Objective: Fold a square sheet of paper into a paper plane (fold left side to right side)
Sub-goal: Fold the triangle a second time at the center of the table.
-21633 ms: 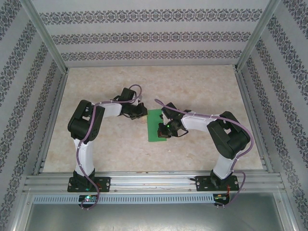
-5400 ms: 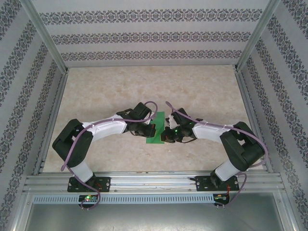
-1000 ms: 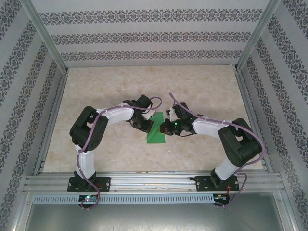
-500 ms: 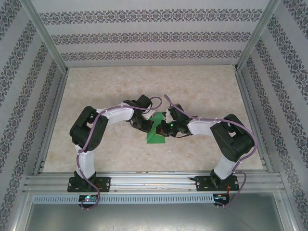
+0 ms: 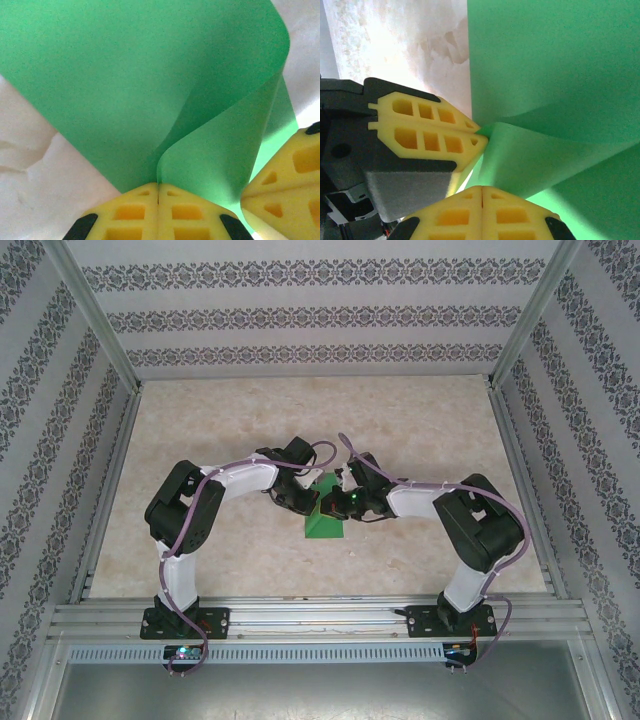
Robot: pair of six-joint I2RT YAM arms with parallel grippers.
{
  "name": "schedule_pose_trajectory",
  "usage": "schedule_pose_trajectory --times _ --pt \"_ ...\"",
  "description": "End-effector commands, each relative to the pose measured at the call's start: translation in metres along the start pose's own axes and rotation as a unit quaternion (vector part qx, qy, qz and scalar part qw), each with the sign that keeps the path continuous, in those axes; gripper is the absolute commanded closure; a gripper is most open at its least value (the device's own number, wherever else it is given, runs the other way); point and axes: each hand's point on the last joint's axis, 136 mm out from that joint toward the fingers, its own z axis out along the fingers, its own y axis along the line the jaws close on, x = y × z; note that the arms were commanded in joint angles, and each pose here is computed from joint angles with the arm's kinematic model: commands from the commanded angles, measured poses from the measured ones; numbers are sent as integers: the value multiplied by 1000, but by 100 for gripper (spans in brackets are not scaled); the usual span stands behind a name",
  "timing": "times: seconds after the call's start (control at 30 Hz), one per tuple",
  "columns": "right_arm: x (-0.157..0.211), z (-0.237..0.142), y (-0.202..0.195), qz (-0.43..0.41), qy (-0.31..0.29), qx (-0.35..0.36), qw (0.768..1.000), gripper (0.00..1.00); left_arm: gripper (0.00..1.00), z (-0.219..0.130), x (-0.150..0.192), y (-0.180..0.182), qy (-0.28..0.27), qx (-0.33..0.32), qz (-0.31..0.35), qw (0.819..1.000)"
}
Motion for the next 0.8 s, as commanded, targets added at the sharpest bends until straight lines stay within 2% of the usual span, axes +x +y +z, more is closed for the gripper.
schedule_pose_trajectory --times 0.0,0.77 --pt "-7 5 3 -5 -7 0 1000 100 100 9 13 9 18 -8 1 1000" --pt "7 9 -28 23 11 54 998 100 100 9 13 12 21 -17 0 1000"
